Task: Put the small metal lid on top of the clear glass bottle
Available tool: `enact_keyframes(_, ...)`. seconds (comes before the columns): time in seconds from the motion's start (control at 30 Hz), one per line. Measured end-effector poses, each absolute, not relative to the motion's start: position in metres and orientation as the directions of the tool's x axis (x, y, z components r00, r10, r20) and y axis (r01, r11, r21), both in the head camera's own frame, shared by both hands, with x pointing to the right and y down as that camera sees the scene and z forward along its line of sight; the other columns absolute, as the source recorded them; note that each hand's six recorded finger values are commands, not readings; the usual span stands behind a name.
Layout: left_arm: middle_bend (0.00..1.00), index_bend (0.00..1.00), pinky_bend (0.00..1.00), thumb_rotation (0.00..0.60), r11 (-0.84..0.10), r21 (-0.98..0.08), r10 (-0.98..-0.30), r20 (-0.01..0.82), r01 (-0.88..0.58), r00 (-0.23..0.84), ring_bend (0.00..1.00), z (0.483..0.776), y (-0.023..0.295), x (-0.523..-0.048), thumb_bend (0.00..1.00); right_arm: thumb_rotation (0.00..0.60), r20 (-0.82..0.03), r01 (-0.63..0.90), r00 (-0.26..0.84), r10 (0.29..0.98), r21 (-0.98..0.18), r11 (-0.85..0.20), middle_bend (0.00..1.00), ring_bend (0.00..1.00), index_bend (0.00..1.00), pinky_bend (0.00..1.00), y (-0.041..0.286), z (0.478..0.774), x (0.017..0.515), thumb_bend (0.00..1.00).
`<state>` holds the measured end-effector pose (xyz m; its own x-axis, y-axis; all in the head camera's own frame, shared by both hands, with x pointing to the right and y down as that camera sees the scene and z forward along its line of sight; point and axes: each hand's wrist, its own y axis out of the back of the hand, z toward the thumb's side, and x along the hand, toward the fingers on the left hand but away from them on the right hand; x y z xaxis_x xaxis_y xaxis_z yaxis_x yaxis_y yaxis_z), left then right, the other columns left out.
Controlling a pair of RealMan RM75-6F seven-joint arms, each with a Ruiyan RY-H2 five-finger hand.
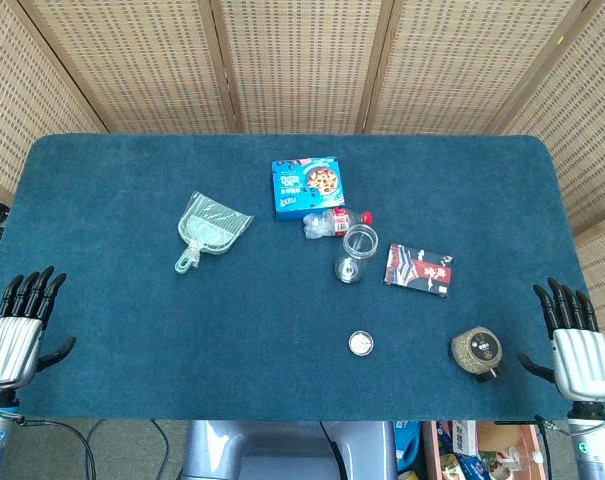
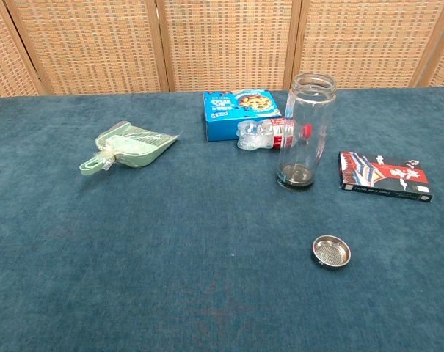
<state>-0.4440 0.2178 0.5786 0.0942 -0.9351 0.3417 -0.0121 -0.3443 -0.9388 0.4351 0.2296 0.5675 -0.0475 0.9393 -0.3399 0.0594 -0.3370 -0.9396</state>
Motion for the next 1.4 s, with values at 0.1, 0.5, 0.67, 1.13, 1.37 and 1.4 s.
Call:
enact_keyframes(0.1,0.0,0.0,0.0,0.6,-0.343,-0.939,-0.936,0.34,-0.011,0.093,0.0,0.5783,0.2177,-0.4444,0.24,0.6,-0.341,0.061,-0.047,0.939,-0.939,-0.338,0.0,0.0,0.03,0.01,0.2297,0.5674,0.4352,0.05)
enact_keyframes(0.5,0.0,0.0,0.0,0.6,-0.338,-0.941,-0.937,0.335,-0.016,0.098,0.0,0.5765,0.2174,-0.4436,0.24,0.6,-0.349,0.07,-0.038,0.936,-0.936,-0.346,0.0,0.0,0.03,0.01,0.2304,0.5681,0.432,0.05)
enact_keyframes(0.67,0.0,0.0,0.0,0.6,-0.335,-0.942,-0.939,0.331,-0.021,0.093,0.0,0.5754,0.2169,-0.4452,0.24,0.6,-0.356,0.071,-0.036,0.934,-0.933,-0.353,0.0,0.0,0.03,0.01,0.2307,0.5697,0.4313,0.05)
enact_keyframes(1.13,0.0,0.0,0.0,0.6,-0.335,-0.942,-0.938,0.332,-0.017,0.094,0.0,0.575,0.2182,-0.4437,0.24,0.6,-0.359,0.071,-0.028,0.933,-0.932,-0.356,0.0,0.0,0.06,0.01,0.2314,0.57,0.4302,0.05)
enact_keyframes(1.37,0.0,0.0,0.0,0.6,-0.331,-0.943,-0.94,0.328,-0.02,0.094,0.0,0.5735,0.2183,-0.444,0.24,0.6,-0.358,0.069,-0.022,0.933,-0.932,-0.356,0.0,0.0,0.07,0.01,0.2319,0.5695,0.4282,0.05)
enact_keyframes(1.4,0.0,0.0,0.0,0.6,-0.331,-0.943,-0.94,0.328,-0.021,0.093,0.0,0.5734,0.2183,-0.4442,0.24,0.6,-0.36,0.069,-0.021,0.933,-0.931,-0.358,0.0,0.0,0.08,0.01,0.232,0.5698,0.428,0.05)
